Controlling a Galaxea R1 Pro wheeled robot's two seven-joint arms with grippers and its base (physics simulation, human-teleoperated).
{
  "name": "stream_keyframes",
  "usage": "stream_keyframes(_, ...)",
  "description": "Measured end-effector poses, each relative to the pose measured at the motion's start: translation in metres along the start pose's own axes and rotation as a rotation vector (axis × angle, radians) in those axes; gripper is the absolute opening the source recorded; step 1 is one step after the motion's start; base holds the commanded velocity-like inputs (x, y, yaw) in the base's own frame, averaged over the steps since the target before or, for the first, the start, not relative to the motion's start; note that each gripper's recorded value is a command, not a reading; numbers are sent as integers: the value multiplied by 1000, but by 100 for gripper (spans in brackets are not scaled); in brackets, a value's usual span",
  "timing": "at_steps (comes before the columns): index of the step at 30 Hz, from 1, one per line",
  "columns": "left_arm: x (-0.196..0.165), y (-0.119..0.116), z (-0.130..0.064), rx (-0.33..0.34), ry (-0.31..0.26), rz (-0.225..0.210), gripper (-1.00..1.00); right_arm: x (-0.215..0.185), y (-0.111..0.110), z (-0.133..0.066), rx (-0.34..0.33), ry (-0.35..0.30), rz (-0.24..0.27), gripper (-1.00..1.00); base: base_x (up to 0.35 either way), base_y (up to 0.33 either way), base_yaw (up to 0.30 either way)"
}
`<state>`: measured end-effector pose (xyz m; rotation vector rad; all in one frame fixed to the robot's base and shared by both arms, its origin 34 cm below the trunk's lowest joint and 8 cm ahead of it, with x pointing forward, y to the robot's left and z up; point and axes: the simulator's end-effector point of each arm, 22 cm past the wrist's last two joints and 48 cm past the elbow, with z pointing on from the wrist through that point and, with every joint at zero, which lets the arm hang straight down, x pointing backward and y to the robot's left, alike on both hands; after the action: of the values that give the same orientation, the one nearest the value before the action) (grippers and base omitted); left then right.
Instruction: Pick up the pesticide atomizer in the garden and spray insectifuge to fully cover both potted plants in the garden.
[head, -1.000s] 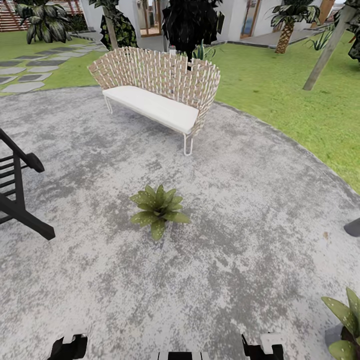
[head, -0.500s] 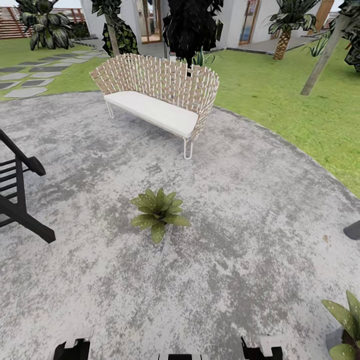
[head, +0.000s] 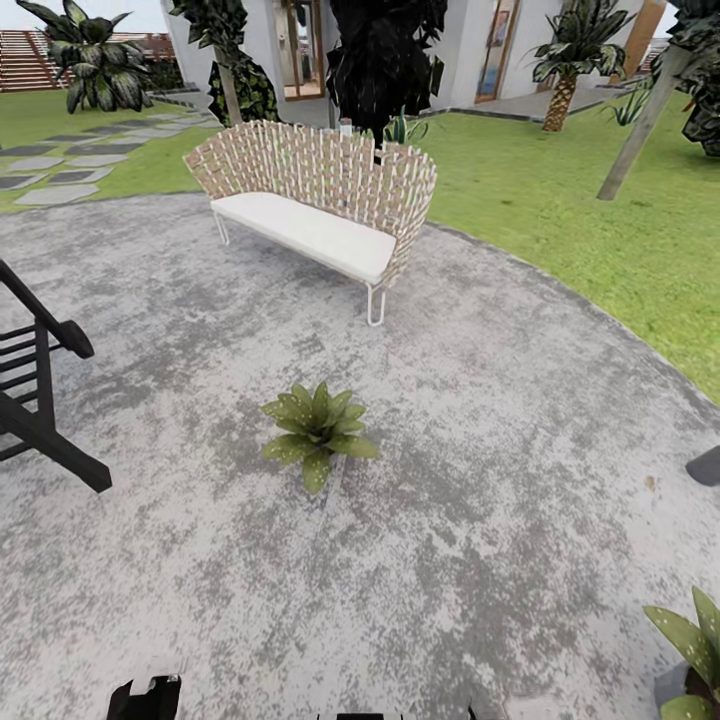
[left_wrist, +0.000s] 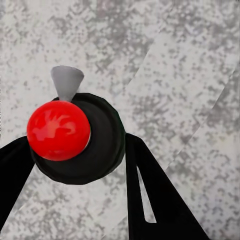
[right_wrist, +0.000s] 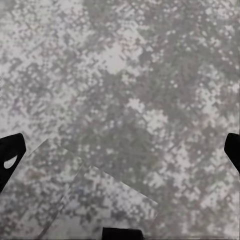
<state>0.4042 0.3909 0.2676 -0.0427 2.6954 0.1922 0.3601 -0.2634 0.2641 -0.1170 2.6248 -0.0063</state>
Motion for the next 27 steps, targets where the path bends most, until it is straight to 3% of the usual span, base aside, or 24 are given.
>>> stream_keyframes(13,-6,1,-1,0,-13,-1,-100,5,4,-3,-5,15,9,100,0,0,0)
stream_keyframes(19,-6,0,-1,0,-13,-1,-100,30,25,-11,-43,73,33,100,0,0,0)
stream_keyframes(27,-6,0,-1,0,-13,-2,-100,35,27,-13,-47,83,38,100,0,0,0)
